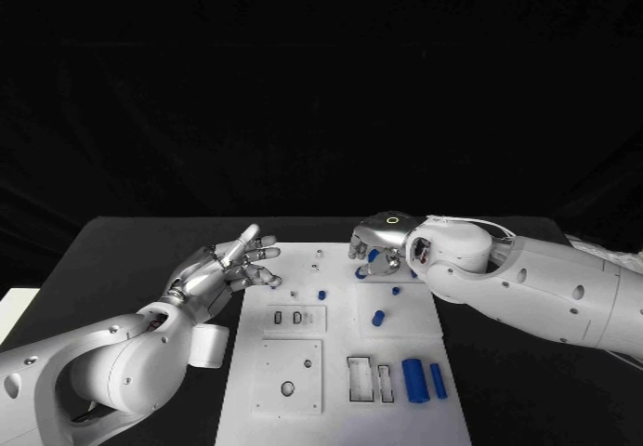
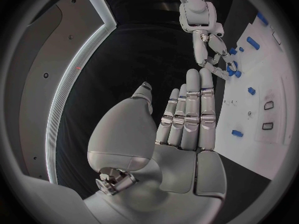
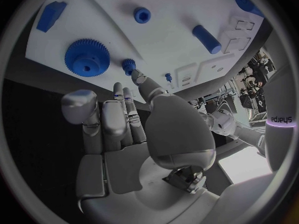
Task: Assemble the parts on the task board
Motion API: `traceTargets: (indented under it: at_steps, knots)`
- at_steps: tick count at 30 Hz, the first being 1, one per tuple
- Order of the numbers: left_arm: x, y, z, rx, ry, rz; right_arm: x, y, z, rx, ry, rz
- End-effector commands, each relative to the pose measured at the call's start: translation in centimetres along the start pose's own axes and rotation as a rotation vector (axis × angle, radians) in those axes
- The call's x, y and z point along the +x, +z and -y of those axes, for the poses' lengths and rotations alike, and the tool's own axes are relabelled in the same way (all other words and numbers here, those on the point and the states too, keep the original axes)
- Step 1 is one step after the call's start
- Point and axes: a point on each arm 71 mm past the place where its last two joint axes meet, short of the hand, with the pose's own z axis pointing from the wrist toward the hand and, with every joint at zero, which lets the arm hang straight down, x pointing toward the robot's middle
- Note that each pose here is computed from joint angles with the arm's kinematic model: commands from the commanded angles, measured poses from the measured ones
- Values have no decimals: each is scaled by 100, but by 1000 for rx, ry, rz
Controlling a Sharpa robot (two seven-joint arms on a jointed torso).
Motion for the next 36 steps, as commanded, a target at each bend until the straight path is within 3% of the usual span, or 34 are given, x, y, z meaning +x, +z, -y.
traceTargets:
  at_steps: [1,28,32,36]
  knots:
    - [22,0,12,4,-11,-19,41,-9,-11,-9,-21,-46]
    - [-30,14,11,1,-4,-5,80,-46,16,-2,-24,-66]
    - [-34,15,10,0,-4,-4,70,-50,15,-3,-23,-49]
    - [-39,17,10,-1,-3,-3,28,-57,-1,-15,-19,14]
